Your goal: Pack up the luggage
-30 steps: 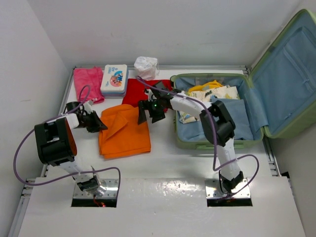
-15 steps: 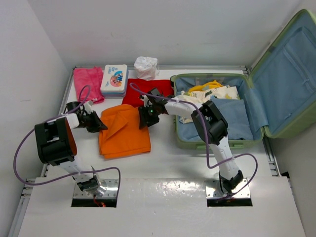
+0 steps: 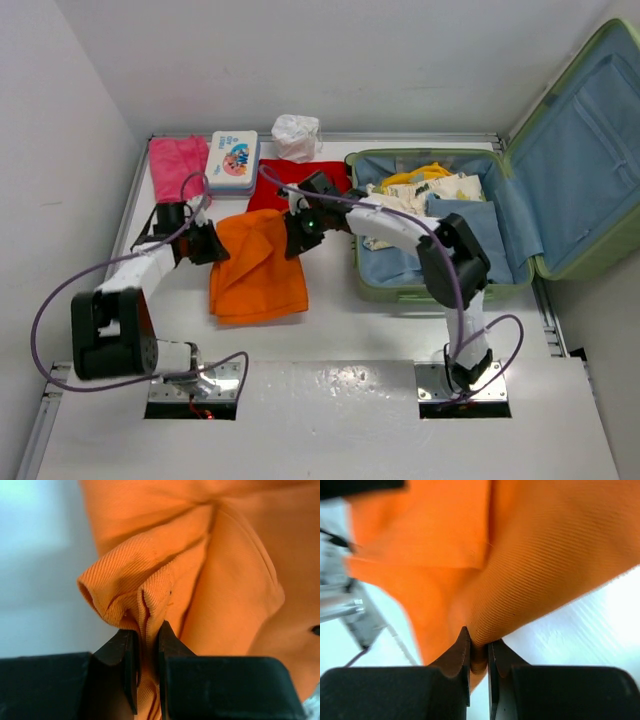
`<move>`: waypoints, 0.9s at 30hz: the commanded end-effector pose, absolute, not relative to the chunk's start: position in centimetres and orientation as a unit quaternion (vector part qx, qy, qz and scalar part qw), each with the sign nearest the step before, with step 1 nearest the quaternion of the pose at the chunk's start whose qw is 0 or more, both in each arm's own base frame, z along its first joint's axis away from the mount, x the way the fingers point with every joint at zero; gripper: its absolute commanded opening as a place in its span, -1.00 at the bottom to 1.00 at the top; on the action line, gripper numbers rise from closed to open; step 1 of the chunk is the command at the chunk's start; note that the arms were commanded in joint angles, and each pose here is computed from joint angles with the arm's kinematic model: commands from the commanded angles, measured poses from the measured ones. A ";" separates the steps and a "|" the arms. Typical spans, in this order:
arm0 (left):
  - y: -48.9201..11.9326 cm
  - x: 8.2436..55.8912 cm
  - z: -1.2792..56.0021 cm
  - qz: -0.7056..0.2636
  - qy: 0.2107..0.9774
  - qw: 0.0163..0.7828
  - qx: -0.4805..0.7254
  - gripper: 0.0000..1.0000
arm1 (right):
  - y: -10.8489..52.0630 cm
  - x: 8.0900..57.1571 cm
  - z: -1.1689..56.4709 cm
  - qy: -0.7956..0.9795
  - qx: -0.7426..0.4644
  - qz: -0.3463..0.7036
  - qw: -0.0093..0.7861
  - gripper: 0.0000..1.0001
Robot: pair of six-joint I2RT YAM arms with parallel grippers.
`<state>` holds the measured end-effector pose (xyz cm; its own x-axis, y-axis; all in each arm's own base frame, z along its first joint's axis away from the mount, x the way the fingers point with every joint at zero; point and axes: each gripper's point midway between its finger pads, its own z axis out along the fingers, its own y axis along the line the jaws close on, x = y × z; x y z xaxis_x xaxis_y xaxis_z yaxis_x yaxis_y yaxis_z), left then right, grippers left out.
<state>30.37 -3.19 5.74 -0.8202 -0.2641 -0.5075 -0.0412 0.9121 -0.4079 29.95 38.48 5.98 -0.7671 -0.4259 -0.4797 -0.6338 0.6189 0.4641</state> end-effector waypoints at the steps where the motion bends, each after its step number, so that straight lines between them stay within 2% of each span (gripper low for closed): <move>1: -5.9 32.4 13.0 -0.200 0.898 0.392 -0.024 -1.00 | 36.5 33.4 16.6 0.847 -0.288 0.354 0.273 -1.00; 7: -13.8 34.6 21.2 -0.247 0.860 0.444 0.041 -1.00 | 28.2 36.4 22.4 0.860 -0.233 0.311 0.331 -1.00; 12: -21.9 37.3 27.5 -0.282 0.817 0.495 0.090 -1.00 | 19.3 39.5 23.7 0.881 -0.181 0.233 0.371 -1.00; 14: -25.0 38.7 27.2 -0.292 0.813 0.491 0.108 -1.00 | 15.6 40.6 23.8 0.887 -0.162 0.202 0.383 -1.00; 15: -27.3 39.1 29.4 -0.306 0.797 0.507 0.118 -1.00 | 12.9 41.6 24.0 0.891 -0.144 0.173 0.395 -1.00; 16: -28.8 39.5 29.5 -0.316 0.797 0.501 0.120 -1.00 | 10.6 42.3 24.0 0.893 -0.131 0.155 0.402 -1.00; 17: -30.7 40.8 27.2 -0.312 0.810 0.480 0.127 -1.00 | 9.4 42.6 24.2 0.894 -0.125 0.143 0.406 -1.00; 18: -33.1 41.1 29.4 -0.335 0.795 0.489 0.130 -1.00 | 6.9 43.4 24.4 0.896 -0.111 0.117 0.414 -1.00; 19: -34.4 41.5 29.3 -0.342 0.794 0.484 0.131 -1.00 | 4.7 43.9 24.2 0.898 -0.094 0.102 0.417 -1.00; 20: -36.3 42.6 26.7 -0.339 0.806 0.465 0.138 -1.00 | 2.4 44.4 24.7 0.898 -0.075 0.088 0.425 -1.00; 21: -37.7 42.8 26.6 -0.348 0.804 0.461 0.142 -1.00 | 1.3 44.9 25.1 0.895 -0.070 0.075 0.433 -1.00; 22: -39.7 42.9 28.4 -0.363 0.788 0.473 0.152 -1.00 | -0.7 45.4 24.2 0.900 -0.065 0.059 0.428 -1.00; 24: -42.2 43.9 25.2 -0.360 0.800 0.454 0.155 -1.00 | -3.3 45.9 24.4 0.899 -0.057 0.032 0.433 -1.00; 27: -45.4 43.9 24.4 -0.382 0.799 0.439 0.154 -1.00 | -7.0 46.7 22.6 0.909 -0.039 0.004 0.415 -1.00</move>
